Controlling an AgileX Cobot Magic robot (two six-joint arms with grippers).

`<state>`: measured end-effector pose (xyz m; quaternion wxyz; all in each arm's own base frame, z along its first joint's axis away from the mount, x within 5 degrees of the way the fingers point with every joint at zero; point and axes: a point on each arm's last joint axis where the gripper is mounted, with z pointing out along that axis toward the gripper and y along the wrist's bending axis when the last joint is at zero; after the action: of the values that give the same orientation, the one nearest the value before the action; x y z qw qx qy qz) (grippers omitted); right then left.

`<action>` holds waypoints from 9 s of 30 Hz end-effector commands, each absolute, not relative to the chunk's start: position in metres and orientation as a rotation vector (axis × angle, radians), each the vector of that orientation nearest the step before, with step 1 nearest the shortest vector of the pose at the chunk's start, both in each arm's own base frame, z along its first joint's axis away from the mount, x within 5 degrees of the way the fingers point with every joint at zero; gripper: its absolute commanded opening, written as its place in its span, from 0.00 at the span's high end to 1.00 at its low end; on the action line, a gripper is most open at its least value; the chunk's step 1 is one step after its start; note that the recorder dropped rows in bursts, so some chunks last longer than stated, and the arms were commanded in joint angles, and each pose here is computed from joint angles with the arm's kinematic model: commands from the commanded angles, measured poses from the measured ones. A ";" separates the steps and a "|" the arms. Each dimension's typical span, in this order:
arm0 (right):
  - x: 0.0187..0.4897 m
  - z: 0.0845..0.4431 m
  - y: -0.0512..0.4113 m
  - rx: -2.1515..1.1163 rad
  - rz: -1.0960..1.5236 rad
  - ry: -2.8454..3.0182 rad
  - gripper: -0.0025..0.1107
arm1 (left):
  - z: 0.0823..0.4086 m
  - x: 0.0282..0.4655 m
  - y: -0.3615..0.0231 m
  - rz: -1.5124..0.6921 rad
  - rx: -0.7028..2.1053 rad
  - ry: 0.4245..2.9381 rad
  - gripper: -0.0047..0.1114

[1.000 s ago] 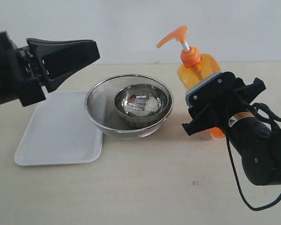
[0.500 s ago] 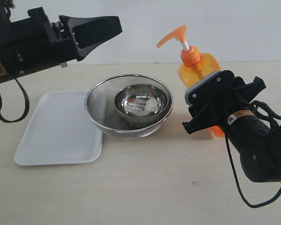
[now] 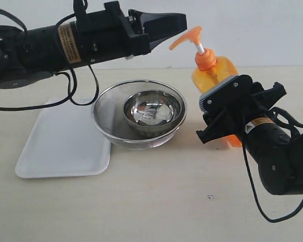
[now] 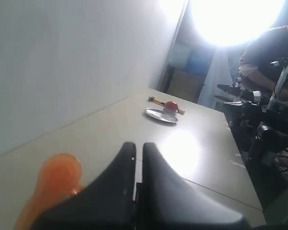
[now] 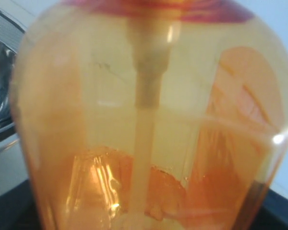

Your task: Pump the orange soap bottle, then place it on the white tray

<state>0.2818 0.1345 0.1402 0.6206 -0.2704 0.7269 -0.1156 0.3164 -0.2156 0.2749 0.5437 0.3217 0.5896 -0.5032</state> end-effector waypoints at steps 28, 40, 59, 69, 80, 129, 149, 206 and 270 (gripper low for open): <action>0.283 0.143 0.135 -0.603 -0.246 1.664 0.98 | 0.276 0.358 -0.237 -1.067 0.755 1.480 0.92; 0.283 0.143 0.136 -0.602 -0.240 1.668 0.98 | 0.270 0.353 -0.252 -0.972 0.828 1.550 0.92; 0.282 0.143 0.137 -0.613 -0.234 1.662 0.98 | 0.251 0.356 -0.253 -0.961 0.866 1.639 0.92; 0.282 0.143 0.138 -0.624 -0.226 1.656 0.98 | 0.235 0.357 -0.258 -1.021 0.880 1.653 0.92; 0.282 0.143 0.138 -0.620 -0.222 1.657 0.98 | 0.234 0.356 -0.258 -1.022 0.901 1.661 0.92; 0.282 0.143 0.138 -0.622 -0.215 1.655 0.98 | 0.200 0.360 -0.262 -1.061 0.921 1.727 0.92; 0.282 0.143 0.138 -0.615 -0.214 1.659 0.98 | 0.295 0.347 -0.234 -0.985 0.881 1.522 0.92; 0.282 0.142 0.142 -0.663 -0.193 1.660 0.98 | 0.230 0.352 -0.258 -0.933 1.002 1.691 0.92; 0.286 0.141 0.141 -0.370 0.008 1.788 0.98 | 0.329 0.163 -0.126 -0.810 0.846 1.377 0.92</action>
<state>0.2869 0.1391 0.1423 0.6252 -0.1594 0.7640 -0.0072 0.1795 -0.1327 0.3375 0.6151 0.3704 0.6002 -0.3525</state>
